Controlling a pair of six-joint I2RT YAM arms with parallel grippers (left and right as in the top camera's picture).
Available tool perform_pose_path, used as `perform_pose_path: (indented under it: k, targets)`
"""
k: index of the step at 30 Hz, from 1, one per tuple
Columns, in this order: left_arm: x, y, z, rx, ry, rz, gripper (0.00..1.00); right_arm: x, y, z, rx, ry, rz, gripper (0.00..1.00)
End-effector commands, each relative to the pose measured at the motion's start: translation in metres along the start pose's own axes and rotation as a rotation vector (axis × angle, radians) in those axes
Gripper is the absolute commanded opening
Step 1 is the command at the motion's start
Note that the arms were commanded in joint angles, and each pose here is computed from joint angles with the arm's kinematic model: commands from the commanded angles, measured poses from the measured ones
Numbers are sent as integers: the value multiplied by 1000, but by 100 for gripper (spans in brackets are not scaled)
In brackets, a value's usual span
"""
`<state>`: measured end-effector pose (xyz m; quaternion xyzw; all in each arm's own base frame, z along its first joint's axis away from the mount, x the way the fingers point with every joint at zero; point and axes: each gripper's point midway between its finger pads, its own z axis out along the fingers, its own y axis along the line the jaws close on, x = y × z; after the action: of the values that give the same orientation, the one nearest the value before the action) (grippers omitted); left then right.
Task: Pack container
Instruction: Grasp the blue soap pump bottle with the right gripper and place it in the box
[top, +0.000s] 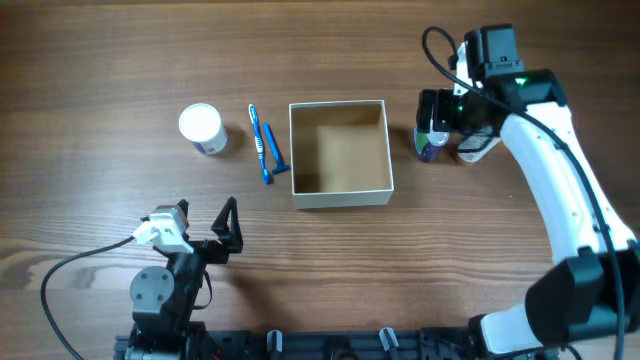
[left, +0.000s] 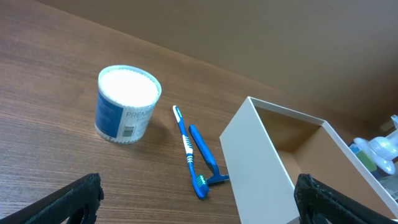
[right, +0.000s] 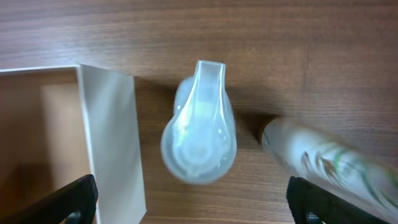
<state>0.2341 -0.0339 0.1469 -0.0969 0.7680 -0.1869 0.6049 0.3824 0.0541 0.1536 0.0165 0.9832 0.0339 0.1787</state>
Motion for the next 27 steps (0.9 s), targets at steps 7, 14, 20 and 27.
perform_pose_path:
  k: [7,14,20,27]
  targets:
    - [-1,2,0,-8,-9,-10,100,-3,-7,44,55,57,39,76]
    - [-1,2,0,-8,-9,-10,100,-4,-6,47,54,55,35,58]
    - [-1,2,0,-8,-9,-10,100,-5,-6,48,53,52,36,58]
    - [-1,2,0,-8,-9,-10,100,-5,-6,51,53,53,35,59]
